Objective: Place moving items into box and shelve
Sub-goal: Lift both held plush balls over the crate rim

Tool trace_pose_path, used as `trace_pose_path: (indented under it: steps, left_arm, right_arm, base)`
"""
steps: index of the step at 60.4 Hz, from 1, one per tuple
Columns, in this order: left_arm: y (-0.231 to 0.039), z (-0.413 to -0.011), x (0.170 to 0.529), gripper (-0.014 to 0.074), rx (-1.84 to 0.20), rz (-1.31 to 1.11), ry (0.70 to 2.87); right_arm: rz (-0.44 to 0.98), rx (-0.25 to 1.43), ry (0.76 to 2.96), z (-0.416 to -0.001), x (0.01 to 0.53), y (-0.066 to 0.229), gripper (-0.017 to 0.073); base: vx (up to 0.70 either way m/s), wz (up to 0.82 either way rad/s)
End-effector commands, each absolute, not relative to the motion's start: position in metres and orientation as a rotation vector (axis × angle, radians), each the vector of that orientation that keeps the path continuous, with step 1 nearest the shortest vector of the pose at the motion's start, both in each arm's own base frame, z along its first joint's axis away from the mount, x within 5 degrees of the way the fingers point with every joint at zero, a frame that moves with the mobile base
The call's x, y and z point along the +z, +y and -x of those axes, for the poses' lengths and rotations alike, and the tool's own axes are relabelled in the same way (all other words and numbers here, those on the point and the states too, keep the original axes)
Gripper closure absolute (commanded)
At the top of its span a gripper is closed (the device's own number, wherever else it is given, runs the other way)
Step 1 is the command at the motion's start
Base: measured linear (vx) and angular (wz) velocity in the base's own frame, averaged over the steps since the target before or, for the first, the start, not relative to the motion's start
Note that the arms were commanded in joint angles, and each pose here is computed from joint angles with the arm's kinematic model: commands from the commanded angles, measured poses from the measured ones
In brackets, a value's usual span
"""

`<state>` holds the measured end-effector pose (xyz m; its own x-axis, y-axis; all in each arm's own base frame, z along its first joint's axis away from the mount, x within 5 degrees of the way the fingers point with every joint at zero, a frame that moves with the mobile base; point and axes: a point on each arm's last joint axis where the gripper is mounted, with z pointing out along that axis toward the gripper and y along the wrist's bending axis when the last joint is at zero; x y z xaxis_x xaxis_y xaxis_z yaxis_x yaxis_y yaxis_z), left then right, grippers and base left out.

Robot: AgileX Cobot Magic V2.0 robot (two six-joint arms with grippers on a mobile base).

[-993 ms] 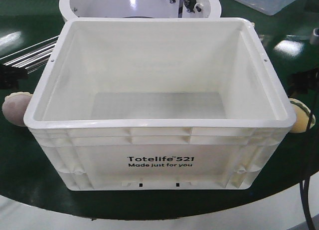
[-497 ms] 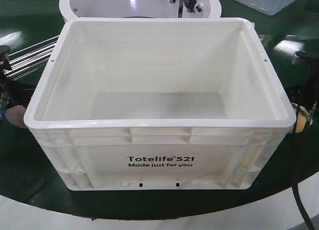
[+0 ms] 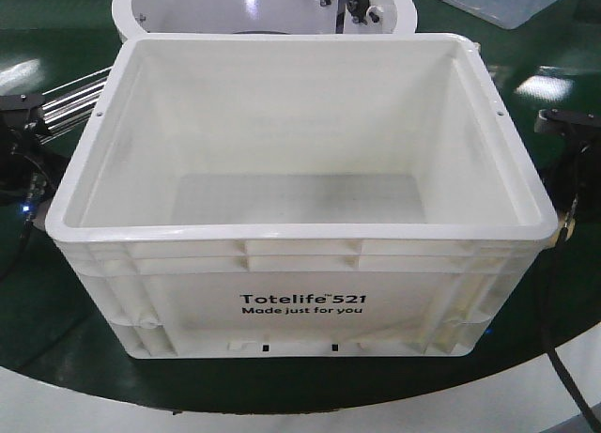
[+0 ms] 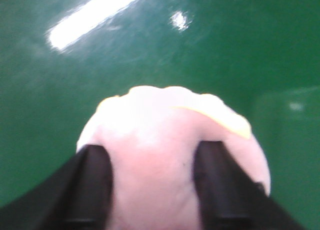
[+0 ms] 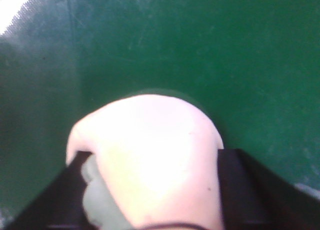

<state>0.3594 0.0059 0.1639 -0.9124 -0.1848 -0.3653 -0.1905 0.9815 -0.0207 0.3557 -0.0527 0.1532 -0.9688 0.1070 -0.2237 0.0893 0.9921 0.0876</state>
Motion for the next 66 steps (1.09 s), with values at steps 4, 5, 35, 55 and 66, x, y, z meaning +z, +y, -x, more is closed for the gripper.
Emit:
trace_pose_path:
  steps: [4,5,35,55,66]
  left_arm:
    - [0.001,-0.352,0.145,0.0442,-0.025,0.302,2.891]
    - [0.001,-0.352,0.145,0.0471,-0.03,0.308,2.89]
    - [0.004,-0.343,0.254,0.0597,-0.018,0.283,2.593]
    - [0.006,-0.305,0.371,0.0597,-0.007,0.254,2.277]
    - [-0.009,-0.279,0.427,0.0597,-0.121,0.202,2.114]
  right_arm:
    - [-0.14,0.087,2.909,-0.355,0.155,-0.056,0.0326]
    - [-0.144,0.087,2.909,-0.355,0.155,-0.056,0.0349]
    - [-0.151,0.041,2.7,-0.342,0.231,-0.054,0.0565]
    - [-0.12,-0.047,2.331,-0.294,0.348,-0.048,0.0565]
    - [-0.093,-0.057,2.143,-0.27,0.411,-0.041,0.0565]
  base:
    - [0.0,0.0]
    - [0.0,0.0]
    - [0.0,0.0]
    - [0.0,0.0]
    - [0.0,0.0]
